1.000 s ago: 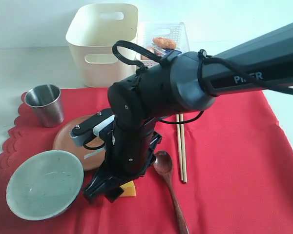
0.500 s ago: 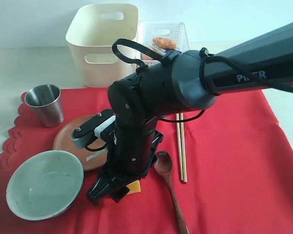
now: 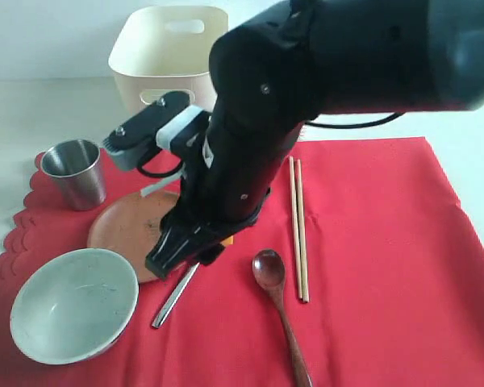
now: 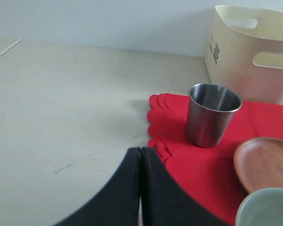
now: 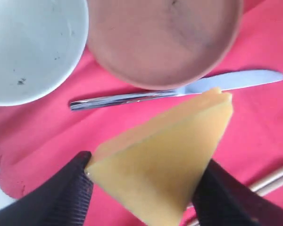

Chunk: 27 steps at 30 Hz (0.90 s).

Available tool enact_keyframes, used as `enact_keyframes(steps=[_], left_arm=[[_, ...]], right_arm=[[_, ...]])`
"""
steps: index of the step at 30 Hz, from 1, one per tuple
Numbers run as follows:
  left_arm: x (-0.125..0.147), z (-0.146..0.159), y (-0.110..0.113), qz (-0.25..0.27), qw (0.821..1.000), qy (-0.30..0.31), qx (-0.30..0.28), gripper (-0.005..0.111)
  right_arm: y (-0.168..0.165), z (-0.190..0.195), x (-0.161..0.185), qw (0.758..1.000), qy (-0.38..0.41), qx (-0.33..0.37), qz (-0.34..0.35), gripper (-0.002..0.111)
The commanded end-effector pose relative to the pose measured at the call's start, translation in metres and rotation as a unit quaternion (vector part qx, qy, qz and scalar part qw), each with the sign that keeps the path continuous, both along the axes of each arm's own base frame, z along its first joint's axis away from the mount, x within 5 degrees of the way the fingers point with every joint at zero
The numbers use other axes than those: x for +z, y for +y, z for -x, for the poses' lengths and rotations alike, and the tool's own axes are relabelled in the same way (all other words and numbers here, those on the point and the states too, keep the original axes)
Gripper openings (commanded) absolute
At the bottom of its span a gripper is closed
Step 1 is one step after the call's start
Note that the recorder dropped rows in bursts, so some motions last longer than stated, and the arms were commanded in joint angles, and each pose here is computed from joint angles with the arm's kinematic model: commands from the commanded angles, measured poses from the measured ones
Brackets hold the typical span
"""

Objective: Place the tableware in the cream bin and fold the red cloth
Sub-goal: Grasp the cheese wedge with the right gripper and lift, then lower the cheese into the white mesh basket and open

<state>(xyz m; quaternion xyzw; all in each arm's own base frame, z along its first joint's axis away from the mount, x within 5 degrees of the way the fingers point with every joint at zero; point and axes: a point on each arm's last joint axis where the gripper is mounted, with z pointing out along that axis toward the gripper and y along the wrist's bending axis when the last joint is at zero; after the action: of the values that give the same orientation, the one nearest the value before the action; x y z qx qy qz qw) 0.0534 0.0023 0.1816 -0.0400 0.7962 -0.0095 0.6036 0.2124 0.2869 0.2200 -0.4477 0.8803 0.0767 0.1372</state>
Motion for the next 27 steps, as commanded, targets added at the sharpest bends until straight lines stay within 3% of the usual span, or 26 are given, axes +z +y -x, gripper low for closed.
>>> enact_keyframes(steps=[1, 6, 16, 27], left_arm=[[0.000, 0.000, 0.000, 0.000, 1.000, -0.005, 0.000, 0.000], [0.000, 0.000, 0.000, 0.000, 1.000, -0.005, 0.000, 0.000], [0.000, 0.000, 0.000, 0.000, 1.000, -0.005, 0.000, 0.000], [0.000, 0.000, 0.000, 0.000, 1.000, -0.005, 0.000, 0.000]], right_arm=[[-0.013, -0.002, 0.037, 0.997, -0.081, -0.003, -0.017, 0.000], [-0.034, -0.014, 0.068, 0.982, -0.185, -0.043, -0.009, 0.000], [-0.079, -0.080, 0.095, 0.959, -0.225, -0.158, -0.066, 0.000], [-0.104, -0.174, 0.074, 0.948, -0.230, -0.209, -0.072, 0.000]])
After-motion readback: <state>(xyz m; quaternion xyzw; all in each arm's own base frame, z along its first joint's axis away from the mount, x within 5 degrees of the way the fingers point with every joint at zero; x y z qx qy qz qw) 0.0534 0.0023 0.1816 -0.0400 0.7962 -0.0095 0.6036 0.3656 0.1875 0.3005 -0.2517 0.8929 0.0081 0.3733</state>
